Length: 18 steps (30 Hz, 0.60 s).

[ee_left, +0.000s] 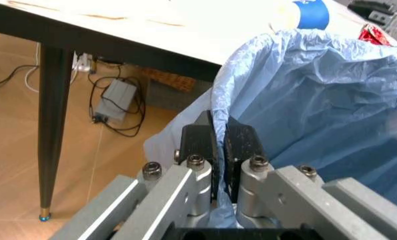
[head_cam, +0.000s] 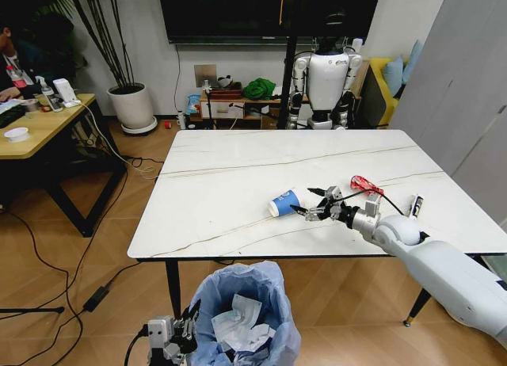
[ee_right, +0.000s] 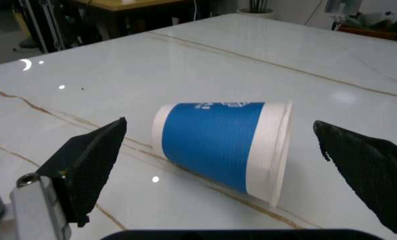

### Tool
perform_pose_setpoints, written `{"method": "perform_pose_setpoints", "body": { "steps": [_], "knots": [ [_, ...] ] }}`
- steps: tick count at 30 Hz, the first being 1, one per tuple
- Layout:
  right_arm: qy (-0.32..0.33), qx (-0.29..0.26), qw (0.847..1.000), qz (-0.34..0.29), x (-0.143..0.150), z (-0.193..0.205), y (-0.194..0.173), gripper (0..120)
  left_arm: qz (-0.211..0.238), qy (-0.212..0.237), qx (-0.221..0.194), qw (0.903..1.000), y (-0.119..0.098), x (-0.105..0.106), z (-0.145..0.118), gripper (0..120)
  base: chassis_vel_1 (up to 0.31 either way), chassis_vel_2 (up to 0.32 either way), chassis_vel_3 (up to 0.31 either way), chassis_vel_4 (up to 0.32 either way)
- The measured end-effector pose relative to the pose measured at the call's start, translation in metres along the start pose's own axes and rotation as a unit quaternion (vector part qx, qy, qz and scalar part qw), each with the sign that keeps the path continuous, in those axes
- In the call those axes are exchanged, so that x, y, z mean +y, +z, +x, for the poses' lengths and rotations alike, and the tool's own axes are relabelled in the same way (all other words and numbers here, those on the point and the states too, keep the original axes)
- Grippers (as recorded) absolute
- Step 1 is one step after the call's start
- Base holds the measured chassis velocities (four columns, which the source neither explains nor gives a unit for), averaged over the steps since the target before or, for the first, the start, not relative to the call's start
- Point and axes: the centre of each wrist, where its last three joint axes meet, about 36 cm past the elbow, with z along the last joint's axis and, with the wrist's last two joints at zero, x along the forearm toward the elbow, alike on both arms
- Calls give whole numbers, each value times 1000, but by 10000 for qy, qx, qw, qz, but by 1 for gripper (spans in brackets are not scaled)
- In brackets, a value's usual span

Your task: Pick up the trash bin and place the trash from the table into it.

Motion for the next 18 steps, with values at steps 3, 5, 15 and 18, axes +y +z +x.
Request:
{"method": "perform_pose_setpoints", "body": {
  "steps": [3,5,15,18],
  "knots": [
    [1,77,10000,-24,-4,-2,9,100,21,-12,-1,10000,1,0,-1,0,0,0,0,0],
    [19,144,9999,-65,-10,-5,18,100,34,-24,2,10000,1,1,-1,0,0,0,0,0],
    [-28,297,9995,-67,-23,-17,31,100,62,-93,-11,9999,2,4,-3,0,0,0,0,0],
    [-76,290,9995,-55,-21,-18,31,100,70,-98,-15,9999,2,4,-4,0,0,0,0,0]
  ]
}}
